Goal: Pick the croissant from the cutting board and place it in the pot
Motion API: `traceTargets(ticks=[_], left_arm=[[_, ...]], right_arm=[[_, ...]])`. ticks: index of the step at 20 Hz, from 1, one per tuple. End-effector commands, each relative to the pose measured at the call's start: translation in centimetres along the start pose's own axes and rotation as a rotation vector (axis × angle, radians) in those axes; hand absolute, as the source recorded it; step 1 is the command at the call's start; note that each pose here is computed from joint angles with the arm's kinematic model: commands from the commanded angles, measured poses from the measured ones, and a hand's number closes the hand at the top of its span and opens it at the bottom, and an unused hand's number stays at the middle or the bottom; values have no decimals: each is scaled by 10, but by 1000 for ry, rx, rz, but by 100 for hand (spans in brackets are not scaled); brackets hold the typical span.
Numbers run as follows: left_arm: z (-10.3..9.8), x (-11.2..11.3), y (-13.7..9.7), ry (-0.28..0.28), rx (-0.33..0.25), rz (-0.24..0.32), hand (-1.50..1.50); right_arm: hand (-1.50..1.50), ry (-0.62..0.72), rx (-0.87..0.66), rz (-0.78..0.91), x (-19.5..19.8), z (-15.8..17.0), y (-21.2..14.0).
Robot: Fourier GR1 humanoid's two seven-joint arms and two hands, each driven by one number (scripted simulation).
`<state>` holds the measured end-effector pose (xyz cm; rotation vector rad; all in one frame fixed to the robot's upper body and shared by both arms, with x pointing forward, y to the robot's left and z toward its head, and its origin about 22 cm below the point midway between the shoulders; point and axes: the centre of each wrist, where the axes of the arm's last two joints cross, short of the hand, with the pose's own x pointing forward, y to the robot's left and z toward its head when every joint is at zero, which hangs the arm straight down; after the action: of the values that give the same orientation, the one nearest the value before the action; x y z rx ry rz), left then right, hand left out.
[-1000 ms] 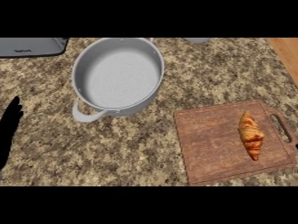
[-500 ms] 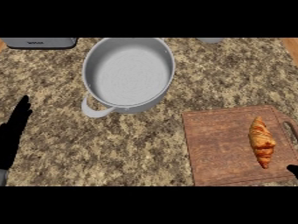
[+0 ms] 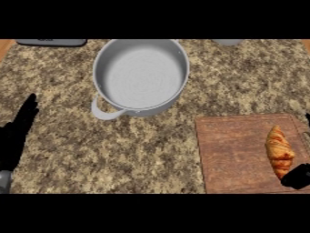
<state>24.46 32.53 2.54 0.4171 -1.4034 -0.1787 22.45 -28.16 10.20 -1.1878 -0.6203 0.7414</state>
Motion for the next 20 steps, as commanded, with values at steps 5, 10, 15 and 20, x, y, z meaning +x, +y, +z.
traceTargets(ticks=[5, 10, 15, 20], left_arm=[[1, -3, -10, 13, 5, 19, 0], [5, 3, -1, -1, 10, 10, 0], [8, -7, -4, 14, 20, 14, 0], [8, -7, -8, 26, 21, 3, 0]], right_arm=[[-150, 151, 191, 109, 53, -16, 0], [-150, 192, 228, 167, 50, -35, 18], [-150, 218, 244, 197, 65, -44, 27], [-150, 250, 245, 205, 91, -49, 16]])
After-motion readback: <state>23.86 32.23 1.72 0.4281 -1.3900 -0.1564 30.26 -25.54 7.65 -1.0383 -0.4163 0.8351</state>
